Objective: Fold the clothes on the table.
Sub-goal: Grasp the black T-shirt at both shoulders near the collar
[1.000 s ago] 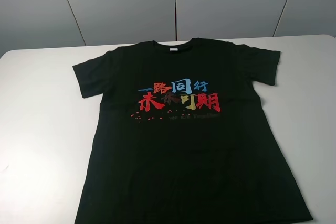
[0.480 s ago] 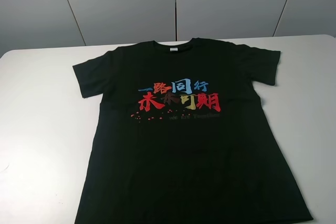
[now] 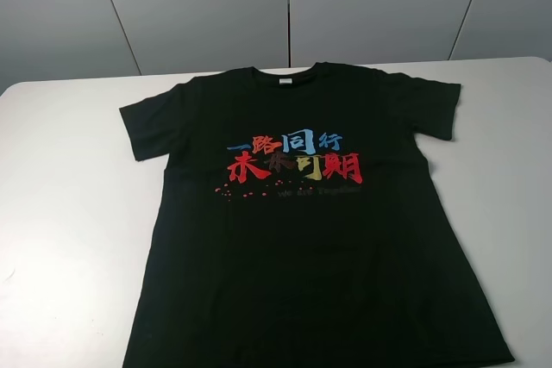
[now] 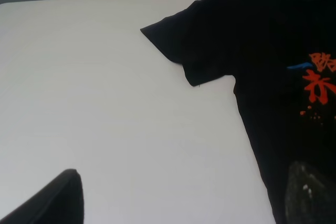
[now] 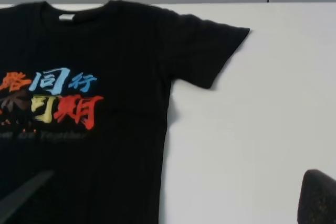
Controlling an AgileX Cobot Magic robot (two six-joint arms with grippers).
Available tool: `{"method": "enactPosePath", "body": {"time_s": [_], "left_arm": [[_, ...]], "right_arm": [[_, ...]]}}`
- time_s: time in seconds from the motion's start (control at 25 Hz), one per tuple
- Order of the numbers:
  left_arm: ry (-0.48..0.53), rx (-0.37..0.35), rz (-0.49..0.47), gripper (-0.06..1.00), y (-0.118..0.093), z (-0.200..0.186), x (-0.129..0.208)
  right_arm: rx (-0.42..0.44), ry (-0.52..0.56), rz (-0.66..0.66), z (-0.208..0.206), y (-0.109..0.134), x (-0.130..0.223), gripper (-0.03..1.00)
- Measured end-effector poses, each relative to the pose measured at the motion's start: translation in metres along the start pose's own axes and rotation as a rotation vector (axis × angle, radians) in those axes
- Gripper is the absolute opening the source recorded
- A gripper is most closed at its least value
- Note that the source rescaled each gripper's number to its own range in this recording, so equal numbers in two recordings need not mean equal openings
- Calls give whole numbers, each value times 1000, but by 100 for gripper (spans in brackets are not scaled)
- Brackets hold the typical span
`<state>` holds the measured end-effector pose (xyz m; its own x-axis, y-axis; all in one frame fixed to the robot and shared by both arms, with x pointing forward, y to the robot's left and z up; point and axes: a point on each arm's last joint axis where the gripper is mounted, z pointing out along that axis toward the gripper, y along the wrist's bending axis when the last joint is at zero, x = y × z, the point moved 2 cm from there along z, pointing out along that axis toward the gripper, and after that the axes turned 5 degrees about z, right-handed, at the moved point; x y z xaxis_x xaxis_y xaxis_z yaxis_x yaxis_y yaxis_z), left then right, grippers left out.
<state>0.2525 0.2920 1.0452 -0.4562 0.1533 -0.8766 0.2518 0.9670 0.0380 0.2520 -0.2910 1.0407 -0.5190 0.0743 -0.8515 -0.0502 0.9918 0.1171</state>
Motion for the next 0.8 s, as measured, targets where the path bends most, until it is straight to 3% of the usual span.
{"method": "enactPosePath", "body": {"time_s": [0.24,0.44,0.6,0.8], "left_arm": [[151,11,0,100,3,26,-18],[125,38,126,100,5,48,-55],[211,129,221,100,2,81,-81],[349,232,267,100,2,140,-113]], "right_arm": [[16,209,0,30,0,-14,97],[-2,277,-17,55,3,-39,97],[-65,355,-98,78,9,-59,97],[-107,481,-169,117,12,-80,97]]}}
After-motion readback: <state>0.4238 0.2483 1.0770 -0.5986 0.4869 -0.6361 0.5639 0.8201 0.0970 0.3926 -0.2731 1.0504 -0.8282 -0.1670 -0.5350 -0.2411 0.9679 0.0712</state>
